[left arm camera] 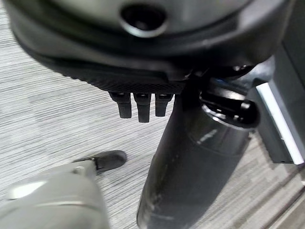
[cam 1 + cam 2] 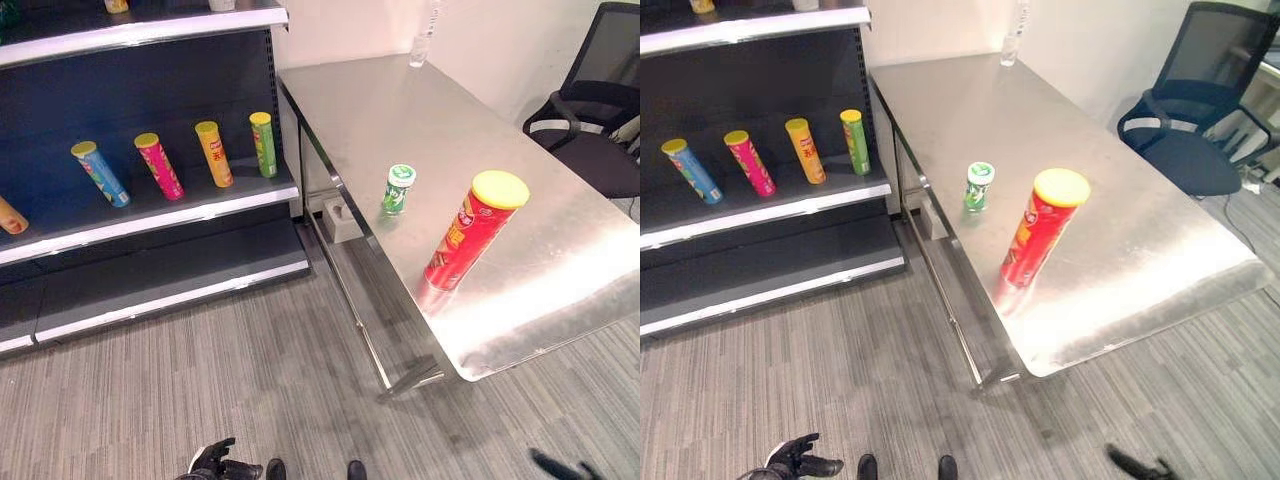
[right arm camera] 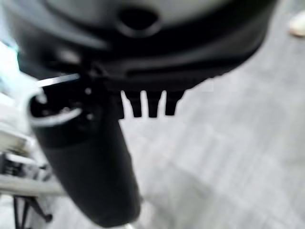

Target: Put the goods on the table back onto the shelves and tidy them up.

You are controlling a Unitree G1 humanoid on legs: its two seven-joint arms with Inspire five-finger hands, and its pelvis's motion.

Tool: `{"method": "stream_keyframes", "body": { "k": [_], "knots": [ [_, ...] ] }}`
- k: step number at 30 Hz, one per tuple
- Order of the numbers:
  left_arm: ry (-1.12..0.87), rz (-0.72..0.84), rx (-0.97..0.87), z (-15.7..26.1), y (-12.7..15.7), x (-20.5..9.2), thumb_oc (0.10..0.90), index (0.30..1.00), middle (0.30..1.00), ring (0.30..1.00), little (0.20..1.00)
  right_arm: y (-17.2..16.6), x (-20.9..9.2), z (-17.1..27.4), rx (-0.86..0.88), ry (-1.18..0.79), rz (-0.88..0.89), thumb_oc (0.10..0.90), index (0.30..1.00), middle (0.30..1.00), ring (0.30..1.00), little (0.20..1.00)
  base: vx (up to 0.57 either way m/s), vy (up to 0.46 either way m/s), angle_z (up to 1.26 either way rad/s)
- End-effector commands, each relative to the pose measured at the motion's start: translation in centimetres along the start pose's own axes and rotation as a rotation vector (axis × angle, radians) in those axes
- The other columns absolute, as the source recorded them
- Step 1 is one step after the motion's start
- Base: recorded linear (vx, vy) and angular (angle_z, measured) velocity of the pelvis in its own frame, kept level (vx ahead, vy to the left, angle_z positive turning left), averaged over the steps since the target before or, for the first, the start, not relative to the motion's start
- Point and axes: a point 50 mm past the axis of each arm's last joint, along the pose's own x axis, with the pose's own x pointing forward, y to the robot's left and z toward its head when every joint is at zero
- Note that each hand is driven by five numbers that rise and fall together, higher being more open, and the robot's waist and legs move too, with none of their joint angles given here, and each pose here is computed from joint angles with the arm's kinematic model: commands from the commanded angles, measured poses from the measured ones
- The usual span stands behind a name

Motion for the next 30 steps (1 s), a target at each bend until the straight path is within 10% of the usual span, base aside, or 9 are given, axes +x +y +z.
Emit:
{"method": "stream_keyframes", "body": {
  "k": [1,3,9,15,30],
  "knots": [
    [-0.046,0.030,0.010,1.7,1.0,0.4,0.800,0.900,0.900,0.900,0.900,-1.5,0.1,1.6,0.035,-0.082,-0.067,0.800,0.900,0.900,0.900,0.900,0.08,-0.022,0.02],
    [-0.070,0.000,0.046,2.3,0.0,0.4,0.800,0.900,0.900,0.900,0.900,-6.6,-3.6,19.0,0.119,-0.748,-0.191,0.800,0.900,0.900,0.900,0.900,0.09,-0.030,0.04],
    [-0.061,-0.023,0.077,1.8,-0.6,0.4,0.800,0.900,0.900,0.900,0.900,-3.4,-11.3,27.7,0.114,-1.242,-0.023,0.800,0.900,0.900,0.900,0.900,0.00,-0.006,-0.09],
    [-0.076,-0.051,0.087,1.8,-1.2,0.2,0.800,0.900,0.900,0.900,0.900,-0.2,-18.7,30.4,0.136,-1.591,0.208,0.800,0.900,0.900,0.900,0.900,0.00,0.012,0.00],
    [-0.102,-0.064,0.121,2.6,-1.3,0.3,0.800,0.900,0.900,0.900,0.900,6.6,-23.2,30.2,0.213,-1.697,0.614,0.800,0.900,0.900,0.900,0.900,-0.04,0.026,-0.09]
  ]
}}
